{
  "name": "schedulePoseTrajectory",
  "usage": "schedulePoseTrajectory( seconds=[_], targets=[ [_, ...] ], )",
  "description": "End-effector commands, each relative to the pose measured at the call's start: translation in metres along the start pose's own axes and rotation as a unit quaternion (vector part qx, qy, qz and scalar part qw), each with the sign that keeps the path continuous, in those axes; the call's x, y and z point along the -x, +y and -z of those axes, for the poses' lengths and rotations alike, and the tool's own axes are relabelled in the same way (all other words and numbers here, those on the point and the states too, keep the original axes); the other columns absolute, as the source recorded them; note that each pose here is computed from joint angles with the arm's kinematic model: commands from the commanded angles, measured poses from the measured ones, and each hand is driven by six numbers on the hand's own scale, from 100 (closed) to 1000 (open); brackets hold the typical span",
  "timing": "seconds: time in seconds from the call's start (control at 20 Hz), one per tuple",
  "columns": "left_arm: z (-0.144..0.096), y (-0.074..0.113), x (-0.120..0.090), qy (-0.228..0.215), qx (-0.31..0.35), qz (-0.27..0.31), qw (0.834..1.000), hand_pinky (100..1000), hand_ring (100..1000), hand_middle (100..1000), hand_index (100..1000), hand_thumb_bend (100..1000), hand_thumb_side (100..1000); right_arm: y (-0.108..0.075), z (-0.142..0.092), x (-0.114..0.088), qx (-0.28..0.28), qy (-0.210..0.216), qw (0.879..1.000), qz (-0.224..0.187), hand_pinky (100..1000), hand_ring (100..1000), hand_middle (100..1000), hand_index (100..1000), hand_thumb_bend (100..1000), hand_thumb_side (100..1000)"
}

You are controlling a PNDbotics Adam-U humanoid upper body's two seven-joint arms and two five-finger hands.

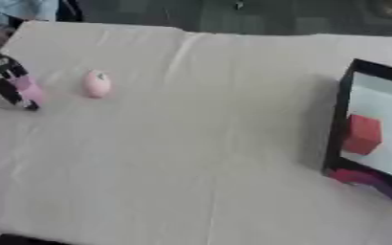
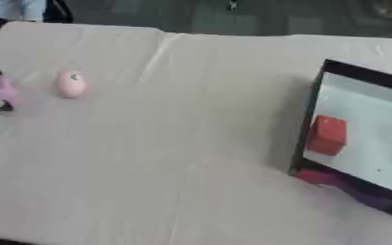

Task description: Pick up the objects with one hand, pass them to the other hand, and then place them into the box on the other side of the table.

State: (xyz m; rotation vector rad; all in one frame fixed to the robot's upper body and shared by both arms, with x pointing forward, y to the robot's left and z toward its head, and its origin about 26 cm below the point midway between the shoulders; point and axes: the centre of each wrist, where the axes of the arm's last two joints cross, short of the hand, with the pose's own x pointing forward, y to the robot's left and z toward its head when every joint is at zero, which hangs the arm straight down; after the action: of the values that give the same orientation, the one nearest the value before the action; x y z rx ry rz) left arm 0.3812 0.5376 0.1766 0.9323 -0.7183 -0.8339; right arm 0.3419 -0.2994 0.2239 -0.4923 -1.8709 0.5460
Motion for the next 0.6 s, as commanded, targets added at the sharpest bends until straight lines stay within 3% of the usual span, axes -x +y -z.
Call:
schedulePoseTrajectory(
  seconds=[0.05, 0.4, 0.6],
  targets=[
    [-0.0067, 0.0153, 0.0069, 0.005, -0.019, -0.002, 1.000, 861, 864, 774, 782, 610, 100, -0.0065, 0.0015, -0.0045, 0.005, -0.009, 1.000, -0.013, 1000, 985, 772, 1000, 100, 710],
    [-0.0044, 0.0110, 0.0068, -0.002, -0.011, -0.008, 1.000, 853, 852, 740, 667, 450, 100, -0.0066, 0.0018, -0.0048, 0.004, -0.011, 1.000, -0.013, 1000, 985, 772, 1000, 100, 707],
    [-0.0050, 0.0127, 0.0058, -0.005, -0.004, -0.002, 1.000, 842, 836, 719, 617, 463, 100, -0.0066, 0.0017, -0.0039, 0.004, -0.009, 1.000, -0.013, 1000, 985, 773, 1000, 100, 705]
  ],
)
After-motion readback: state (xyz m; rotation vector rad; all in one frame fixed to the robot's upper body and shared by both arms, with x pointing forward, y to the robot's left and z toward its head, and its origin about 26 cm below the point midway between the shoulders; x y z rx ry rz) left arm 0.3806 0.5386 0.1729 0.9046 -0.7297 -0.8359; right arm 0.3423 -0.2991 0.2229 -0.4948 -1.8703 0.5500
